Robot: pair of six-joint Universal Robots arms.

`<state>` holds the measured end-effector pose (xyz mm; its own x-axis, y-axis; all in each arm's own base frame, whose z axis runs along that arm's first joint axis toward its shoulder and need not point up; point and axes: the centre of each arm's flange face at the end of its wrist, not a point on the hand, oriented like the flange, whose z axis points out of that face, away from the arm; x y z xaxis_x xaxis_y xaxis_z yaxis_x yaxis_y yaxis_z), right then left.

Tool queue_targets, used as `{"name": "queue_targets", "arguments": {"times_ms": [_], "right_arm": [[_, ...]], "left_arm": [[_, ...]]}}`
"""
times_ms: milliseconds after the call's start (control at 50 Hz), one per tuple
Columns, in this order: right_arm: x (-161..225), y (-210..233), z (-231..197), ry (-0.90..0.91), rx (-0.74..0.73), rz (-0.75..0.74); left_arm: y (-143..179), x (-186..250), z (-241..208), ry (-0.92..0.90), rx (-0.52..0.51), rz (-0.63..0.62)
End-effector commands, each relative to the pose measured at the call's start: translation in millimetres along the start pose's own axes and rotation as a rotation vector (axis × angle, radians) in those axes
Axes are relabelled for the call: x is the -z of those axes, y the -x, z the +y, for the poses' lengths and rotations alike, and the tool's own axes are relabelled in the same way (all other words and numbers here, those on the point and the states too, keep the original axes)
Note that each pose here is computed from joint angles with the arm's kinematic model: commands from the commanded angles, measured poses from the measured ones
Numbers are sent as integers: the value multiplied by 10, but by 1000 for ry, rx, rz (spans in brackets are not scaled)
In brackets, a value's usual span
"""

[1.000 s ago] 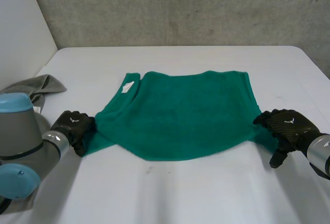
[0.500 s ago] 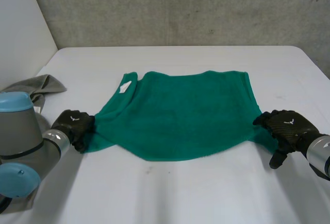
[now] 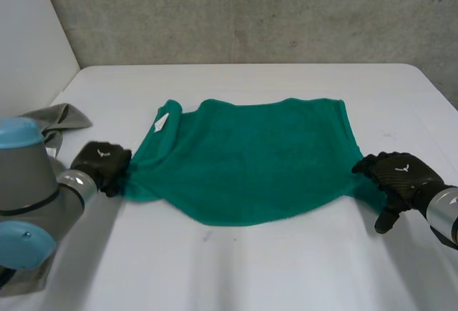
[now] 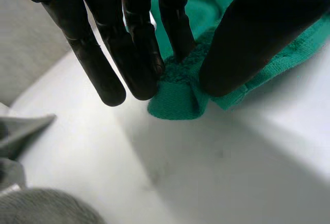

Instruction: Fold the laundry.

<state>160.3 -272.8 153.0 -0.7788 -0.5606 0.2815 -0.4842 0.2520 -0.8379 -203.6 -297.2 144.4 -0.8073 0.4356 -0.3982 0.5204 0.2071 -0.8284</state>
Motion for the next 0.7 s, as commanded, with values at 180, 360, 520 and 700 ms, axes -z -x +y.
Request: {"name": "queue_targets", "arguments": {"times_ms": [180,360,520,700], "right_arm": [[4,-145,-78,1,-5,35],[45,-279,20,35,-59,56],[-162,-357,145,4,-50,99],[-359,-449,221,20,-163,99]], "left_arm": [[134,332,-402,-122,213,15],[136,371,-400,-84,261,35],[286,437,-581,-152,291,-5],[349,443,-615,-166,293,-22]]}}
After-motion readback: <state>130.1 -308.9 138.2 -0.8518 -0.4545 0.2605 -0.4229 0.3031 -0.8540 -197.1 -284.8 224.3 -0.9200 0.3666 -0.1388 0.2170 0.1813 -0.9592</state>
